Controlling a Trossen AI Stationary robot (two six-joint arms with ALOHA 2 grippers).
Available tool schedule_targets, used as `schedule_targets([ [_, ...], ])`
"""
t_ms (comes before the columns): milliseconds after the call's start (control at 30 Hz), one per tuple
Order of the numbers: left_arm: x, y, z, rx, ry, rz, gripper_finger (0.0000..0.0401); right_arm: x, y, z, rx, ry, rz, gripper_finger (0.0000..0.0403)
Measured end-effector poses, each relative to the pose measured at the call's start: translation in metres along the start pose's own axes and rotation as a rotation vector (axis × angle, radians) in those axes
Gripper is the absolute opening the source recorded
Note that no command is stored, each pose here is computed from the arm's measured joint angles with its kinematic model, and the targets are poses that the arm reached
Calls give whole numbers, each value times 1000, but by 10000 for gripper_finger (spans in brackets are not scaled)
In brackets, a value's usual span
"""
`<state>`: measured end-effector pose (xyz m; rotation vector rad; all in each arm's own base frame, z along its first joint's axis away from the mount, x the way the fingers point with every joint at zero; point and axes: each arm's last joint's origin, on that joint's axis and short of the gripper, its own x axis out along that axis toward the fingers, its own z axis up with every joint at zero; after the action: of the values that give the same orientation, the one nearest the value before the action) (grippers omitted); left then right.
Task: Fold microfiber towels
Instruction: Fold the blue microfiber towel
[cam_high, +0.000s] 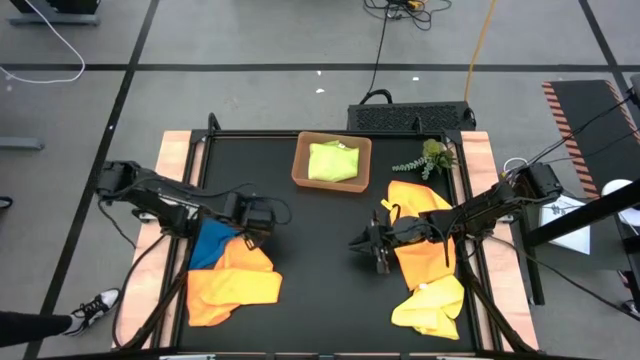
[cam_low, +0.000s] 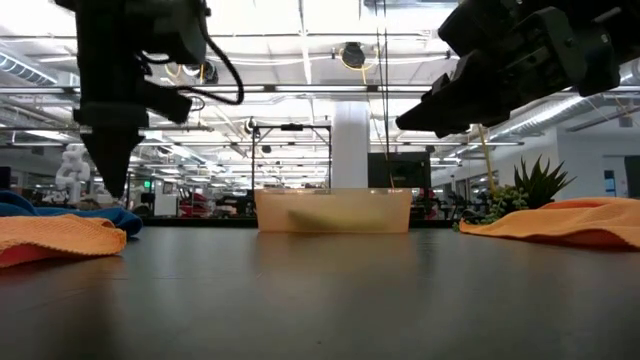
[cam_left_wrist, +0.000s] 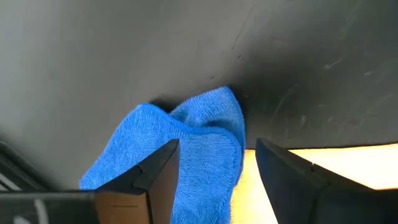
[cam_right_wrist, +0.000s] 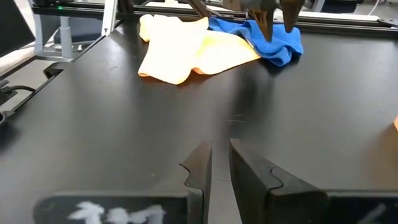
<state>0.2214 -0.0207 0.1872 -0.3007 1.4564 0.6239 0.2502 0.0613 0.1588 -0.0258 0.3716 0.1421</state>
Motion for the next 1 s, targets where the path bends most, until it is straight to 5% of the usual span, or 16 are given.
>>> schedule_targets([
  [1000, 40, -3, -14, -37, 191, 107, 214, 0, 5, 1, 14, -10, 16, 45],
])
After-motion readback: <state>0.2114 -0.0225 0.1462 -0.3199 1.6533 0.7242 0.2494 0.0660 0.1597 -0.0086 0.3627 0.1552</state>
